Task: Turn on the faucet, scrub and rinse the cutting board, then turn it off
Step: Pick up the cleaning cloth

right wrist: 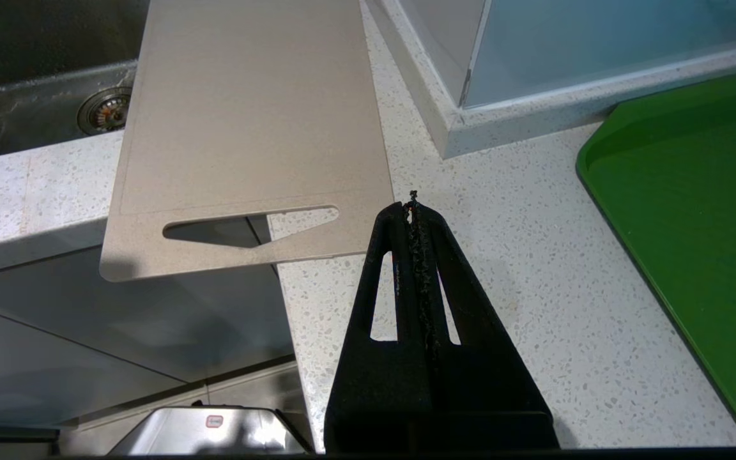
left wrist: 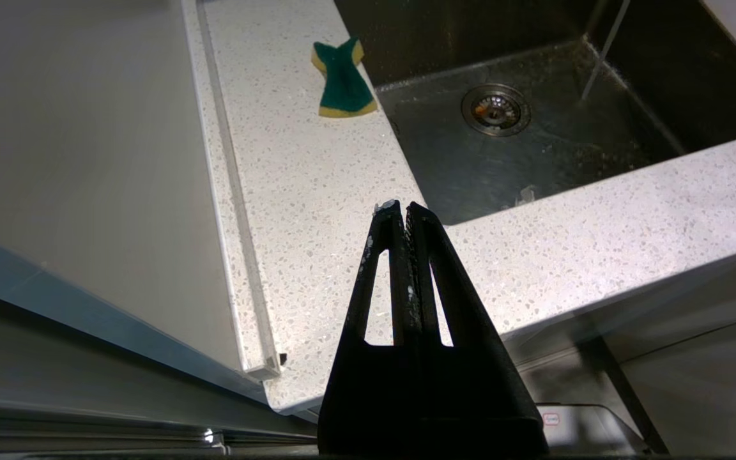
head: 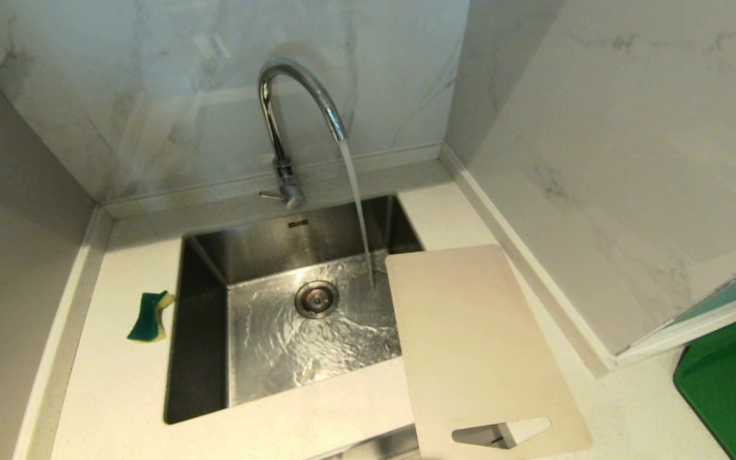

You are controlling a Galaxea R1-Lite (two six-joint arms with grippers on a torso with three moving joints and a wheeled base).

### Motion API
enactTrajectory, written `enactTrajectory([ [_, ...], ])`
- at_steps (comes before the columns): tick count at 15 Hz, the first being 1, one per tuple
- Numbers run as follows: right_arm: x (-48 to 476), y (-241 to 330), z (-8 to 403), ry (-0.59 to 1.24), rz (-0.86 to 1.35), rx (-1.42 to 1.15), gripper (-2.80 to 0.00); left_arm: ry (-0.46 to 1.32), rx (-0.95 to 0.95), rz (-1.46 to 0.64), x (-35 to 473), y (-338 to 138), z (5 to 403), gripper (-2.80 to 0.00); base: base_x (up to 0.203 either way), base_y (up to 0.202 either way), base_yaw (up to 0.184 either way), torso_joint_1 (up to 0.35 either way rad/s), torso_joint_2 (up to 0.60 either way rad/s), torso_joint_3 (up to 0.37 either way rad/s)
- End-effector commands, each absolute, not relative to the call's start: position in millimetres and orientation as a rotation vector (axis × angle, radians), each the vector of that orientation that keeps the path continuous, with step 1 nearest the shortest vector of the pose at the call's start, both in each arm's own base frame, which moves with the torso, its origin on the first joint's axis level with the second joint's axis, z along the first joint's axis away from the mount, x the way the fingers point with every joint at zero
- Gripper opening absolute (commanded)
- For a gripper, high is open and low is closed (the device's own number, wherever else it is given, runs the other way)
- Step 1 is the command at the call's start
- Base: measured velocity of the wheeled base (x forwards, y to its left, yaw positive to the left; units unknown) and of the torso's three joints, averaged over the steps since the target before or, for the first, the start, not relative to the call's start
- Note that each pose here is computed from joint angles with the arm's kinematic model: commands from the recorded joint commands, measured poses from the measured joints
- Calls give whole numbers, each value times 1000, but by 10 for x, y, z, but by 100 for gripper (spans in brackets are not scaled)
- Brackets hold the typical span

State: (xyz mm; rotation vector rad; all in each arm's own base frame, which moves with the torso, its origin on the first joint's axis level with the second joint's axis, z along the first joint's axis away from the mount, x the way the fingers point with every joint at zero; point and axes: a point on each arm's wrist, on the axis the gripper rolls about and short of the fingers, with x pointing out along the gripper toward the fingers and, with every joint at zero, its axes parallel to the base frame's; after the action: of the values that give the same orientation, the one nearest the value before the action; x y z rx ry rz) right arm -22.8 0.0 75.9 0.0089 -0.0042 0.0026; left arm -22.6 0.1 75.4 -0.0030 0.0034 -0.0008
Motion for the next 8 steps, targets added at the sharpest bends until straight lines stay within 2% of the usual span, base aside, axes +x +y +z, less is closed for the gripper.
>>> enactTrajectory([
  [1,-227,0,755,-3,3,9,-280,3,-8,-2,-226,2,751,-280,0,0,0,0,0,0],
  [8,-227,0,755,-3,3,9,-280,8,46,9,-241,3,800,-280,0,0,0,0,0,0],
])
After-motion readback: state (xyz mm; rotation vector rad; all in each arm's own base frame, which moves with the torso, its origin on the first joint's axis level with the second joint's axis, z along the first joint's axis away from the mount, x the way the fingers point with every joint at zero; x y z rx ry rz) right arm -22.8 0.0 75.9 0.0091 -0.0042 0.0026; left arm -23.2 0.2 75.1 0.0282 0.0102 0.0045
